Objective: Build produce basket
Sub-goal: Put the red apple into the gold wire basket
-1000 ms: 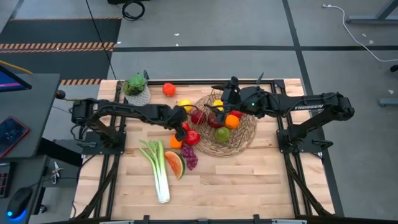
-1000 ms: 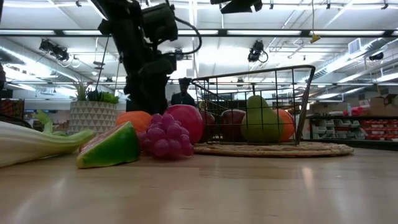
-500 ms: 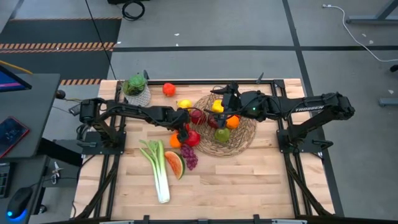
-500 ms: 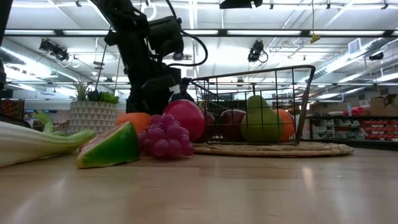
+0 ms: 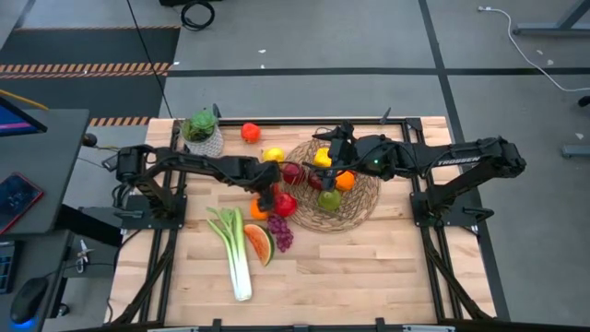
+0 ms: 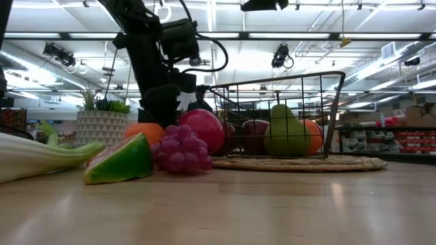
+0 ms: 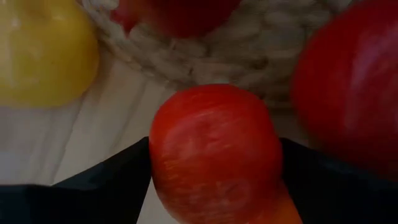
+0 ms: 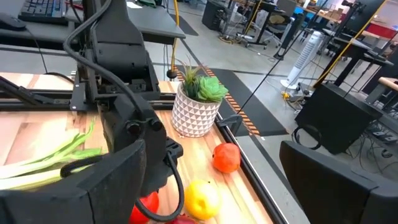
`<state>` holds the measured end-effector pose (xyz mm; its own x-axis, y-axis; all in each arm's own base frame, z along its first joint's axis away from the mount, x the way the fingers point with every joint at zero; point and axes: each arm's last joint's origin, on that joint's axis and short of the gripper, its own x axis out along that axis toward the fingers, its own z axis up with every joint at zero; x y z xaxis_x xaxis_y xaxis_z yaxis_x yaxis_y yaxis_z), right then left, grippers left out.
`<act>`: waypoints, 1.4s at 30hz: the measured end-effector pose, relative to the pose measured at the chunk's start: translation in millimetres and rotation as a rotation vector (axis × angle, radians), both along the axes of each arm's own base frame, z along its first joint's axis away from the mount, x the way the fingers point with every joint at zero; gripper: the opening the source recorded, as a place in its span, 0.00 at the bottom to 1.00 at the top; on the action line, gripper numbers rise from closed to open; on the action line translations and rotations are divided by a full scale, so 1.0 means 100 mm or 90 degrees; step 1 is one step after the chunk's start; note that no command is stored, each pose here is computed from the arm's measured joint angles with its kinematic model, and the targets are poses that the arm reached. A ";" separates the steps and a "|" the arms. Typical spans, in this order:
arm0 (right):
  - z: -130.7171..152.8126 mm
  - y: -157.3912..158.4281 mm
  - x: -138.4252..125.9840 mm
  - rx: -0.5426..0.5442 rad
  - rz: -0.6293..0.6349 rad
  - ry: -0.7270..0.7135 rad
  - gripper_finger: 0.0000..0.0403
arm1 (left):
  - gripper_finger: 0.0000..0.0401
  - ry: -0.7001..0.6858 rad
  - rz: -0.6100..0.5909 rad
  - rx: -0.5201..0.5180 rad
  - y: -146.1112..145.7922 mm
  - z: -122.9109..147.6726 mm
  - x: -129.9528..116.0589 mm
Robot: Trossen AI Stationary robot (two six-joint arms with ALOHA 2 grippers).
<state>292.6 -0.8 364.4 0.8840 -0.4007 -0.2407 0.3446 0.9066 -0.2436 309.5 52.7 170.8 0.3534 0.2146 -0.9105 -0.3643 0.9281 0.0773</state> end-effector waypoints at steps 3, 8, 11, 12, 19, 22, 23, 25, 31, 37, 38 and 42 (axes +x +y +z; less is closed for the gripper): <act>0.00 0.00 0.00 -0.001 -0.003 0.002 0.93 | 0.81 0.004 -0.004 0.008 0.05 0.08 -0.04; -0.01 -0.01 -0.01 -0.006 -0.021 0.008 0.93 | 0.81 -0.029 -0.013 0.031 0.16 0.40 -0.07; -0.02 -0.01 -0.01 -0.005 -0.024 0.012 0.93 | 0.81 -0.062 -0.026 0.051 0.21 0.62 -0.12; -0.02 -0.01 -0.01 -0.005 -0.025 0.014 0.93 | 0.81 -0.075 -0.031 0.060 0.22 0.70 -0.15; -0.03 -0.02 -0.07 -0.046 -0.138 0.034 0.93 | 0.81 -0.198 -0.101 0.088 0.23 1.17 -0.35; -0.03 -0.01 -0.11 -0.065 -0.179 0.049 0.93 | 0.81 -0.234 -0.147 0.117 0.16 1.31 -0.41; -0.03 -0.01 -0.11 -0.066 -0.181 0.049 0.93 | 0.81 -0.236 -0.169 0.132 0.13 1.34 -0.42; -0.03 -0.01 -0.11 -0.066 -0.180 0.049 0.93 | 0.81 -0.237 -0.219 0.162 0.08 1.38 -0.43; -0.04 0.00 -0.09 -0.052 -0.154 0.049 0.93 | 0.82 -0.187 -0.413 0.273 -0.05 1.39 -0.43; -0.04 0.00 -0.09 -0.052 -0.153 0.048 0.93 | 0.82 -0.107 -0.684 0.436 -0.18 1.37 -0.40; -0.04 0.00 -0.09 -0.051 -0.152 0.049 0.93 | 0.82 -0.093 -0.730 0.468 -0.20 1.37 -0.39; -0.05 0.00 -0.09 -0.049 -0.144 0.054 0.93 | 0.82 -0.013 -0.878 0.599 -0.26 1.38 -0.39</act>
